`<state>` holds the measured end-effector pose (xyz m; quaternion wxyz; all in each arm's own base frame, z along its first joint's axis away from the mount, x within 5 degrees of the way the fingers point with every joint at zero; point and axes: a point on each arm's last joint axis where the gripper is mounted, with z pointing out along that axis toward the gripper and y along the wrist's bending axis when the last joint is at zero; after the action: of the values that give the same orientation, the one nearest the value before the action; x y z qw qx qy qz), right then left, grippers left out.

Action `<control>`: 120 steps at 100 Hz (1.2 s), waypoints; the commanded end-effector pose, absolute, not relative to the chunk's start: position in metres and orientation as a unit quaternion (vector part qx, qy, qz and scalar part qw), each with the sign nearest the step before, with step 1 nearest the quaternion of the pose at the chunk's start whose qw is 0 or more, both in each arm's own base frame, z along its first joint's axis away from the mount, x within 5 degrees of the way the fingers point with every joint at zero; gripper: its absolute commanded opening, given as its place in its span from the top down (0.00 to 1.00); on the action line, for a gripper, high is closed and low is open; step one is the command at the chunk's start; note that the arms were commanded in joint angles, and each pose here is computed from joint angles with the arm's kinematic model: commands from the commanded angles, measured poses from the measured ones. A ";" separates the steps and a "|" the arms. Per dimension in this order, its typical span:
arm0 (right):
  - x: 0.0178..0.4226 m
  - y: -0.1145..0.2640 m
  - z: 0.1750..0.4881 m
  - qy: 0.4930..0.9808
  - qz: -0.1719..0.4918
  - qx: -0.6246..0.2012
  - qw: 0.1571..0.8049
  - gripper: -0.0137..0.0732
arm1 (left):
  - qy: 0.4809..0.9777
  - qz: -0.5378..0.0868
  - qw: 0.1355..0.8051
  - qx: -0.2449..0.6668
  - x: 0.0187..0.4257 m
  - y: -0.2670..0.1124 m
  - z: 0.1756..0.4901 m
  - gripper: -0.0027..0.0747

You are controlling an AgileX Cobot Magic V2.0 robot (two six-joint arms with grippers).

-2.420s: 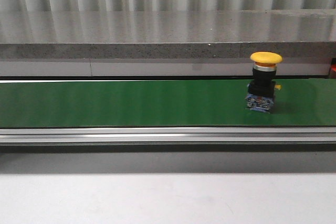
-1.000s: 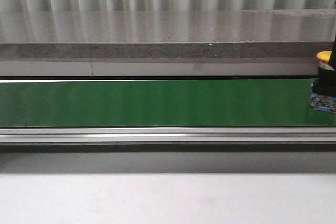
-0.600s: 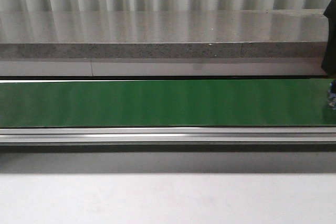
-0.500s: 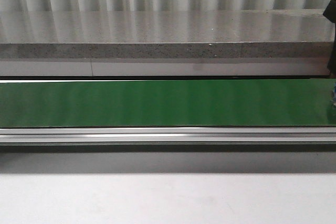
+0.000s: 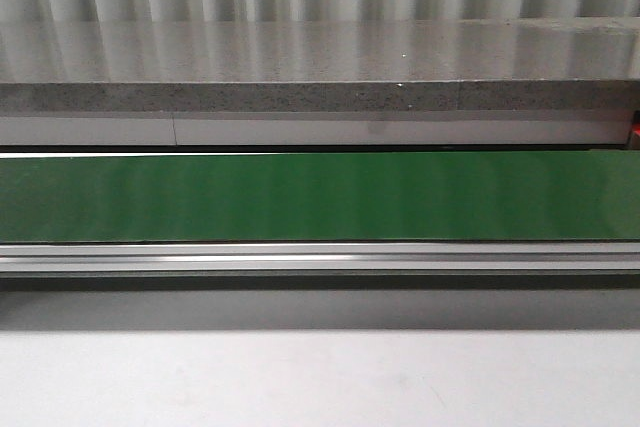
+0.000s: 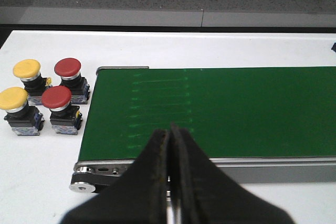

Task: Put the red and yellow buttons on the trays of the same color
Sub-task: 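Grasp the yellow button at the belt's end with the right gripper, then place the yellow button into the yellow tray and open the right gripper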

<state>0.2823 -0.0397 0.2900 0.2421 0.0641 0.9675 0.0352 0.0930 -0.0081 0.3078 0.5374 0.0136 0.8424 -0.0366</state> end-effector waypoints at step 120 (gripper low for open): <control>0.260 -0.217 0.219 0.874 -0.039 0.418 0.245 0.41 | 0.816 -0.048 0.575 0.013 0.096 -0.010 0.322 0.99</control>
<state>0.2588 -0.2131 0.1984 0.2000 0.4198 0.8849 -0.0252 0.0930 -0.0081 0.3078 0.5374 0.0136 0.8424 -0.0366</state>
